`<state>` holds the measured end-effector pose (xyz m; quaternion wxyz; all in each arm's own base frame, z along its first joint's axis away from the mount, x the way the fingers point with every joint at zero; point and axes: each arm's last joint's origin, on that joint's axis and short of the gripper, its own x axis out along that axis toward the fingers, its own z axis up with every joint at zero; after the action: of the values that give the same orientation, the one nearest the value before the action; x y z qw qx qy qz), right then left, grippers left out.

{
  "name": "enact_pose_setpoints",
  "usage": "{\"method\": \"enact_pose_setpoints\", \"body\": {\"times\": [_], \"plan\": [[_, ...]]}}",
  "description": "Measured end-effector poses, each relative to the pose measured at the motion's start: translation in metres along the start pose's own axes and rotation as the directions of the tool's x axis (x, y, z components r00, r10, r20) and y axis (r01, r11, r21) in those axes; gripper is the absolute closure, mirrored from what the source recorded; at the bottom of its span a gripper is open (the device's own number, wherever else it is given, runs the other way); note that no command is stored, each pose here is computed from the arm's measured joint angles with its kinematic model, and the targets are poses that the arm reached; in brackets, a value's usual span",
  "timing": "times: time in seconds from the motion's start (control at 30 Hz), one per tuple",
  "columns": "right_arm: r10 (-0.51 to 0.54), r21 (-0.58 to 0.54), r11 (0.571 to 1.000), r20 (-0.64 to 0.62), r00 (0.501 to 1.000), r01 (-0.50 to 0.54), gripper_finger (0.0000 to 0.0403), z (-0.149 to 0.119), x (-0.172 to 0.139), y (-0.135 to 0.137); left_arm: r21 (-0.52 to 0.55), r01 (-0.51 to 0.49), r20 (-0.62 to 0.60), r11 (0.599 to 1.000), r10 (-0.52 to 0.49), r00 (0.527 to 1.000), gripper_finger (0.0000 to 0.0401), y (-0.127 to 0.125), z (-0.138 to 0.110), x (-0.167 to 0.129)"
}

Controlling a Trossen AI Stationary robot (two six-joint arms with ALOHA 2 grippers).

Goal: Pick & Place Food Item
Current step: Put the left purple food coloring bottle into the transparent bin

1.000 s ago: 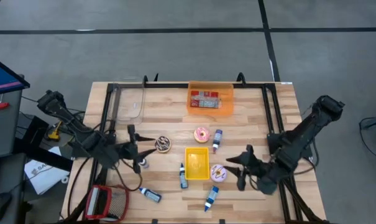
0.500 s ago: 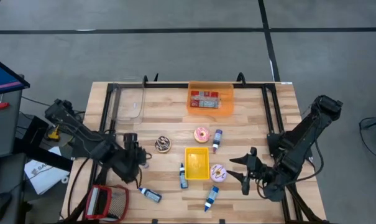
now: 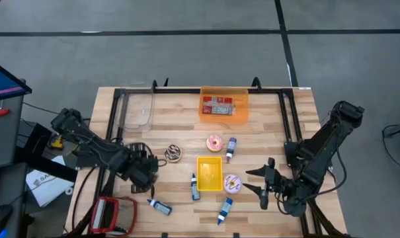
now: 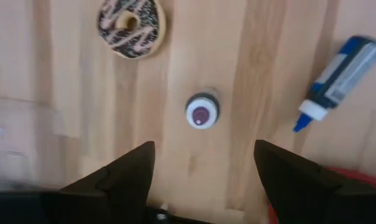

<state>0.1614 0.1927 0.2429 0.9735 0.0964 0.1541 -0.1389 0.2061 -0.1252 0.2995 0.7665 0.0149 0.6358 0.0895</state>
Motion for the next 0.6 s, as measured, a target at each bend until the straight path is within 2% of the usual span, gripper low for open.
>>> {"method": "enact_pose_setpoints", "body": {"times": [0.17, 0.3, 0.6], "plan": [[-0.008, -0.026, 1.000, 0.017, 1.000, 0.008, 0.0177, 0.000, -0.001, 0.000, -0.074, 0.123, 0.023, 0.990, -0.121, 0.992, 0.0118, 0.020, -0.004, 0.015], [-0.009, -0.029, 1.000, 0.017, 1.000, 0.010, 0.0177, 0.000, -0.001, 0.000, -0.085, 0.146, 0.015, 0.986, -0.145, 0.989, 0.0126, 0.026, -0.011, 0.029], [-0.013, -0.036, 0.999, 0.013, 1.000, 0.013, 0.0177, -0.001, -0.001, -0.001, -0.083, 0.198, 0.010, 0.977, -0.198, 0.980, 0.0142, 0.021, -0.018, 0.060]]}}
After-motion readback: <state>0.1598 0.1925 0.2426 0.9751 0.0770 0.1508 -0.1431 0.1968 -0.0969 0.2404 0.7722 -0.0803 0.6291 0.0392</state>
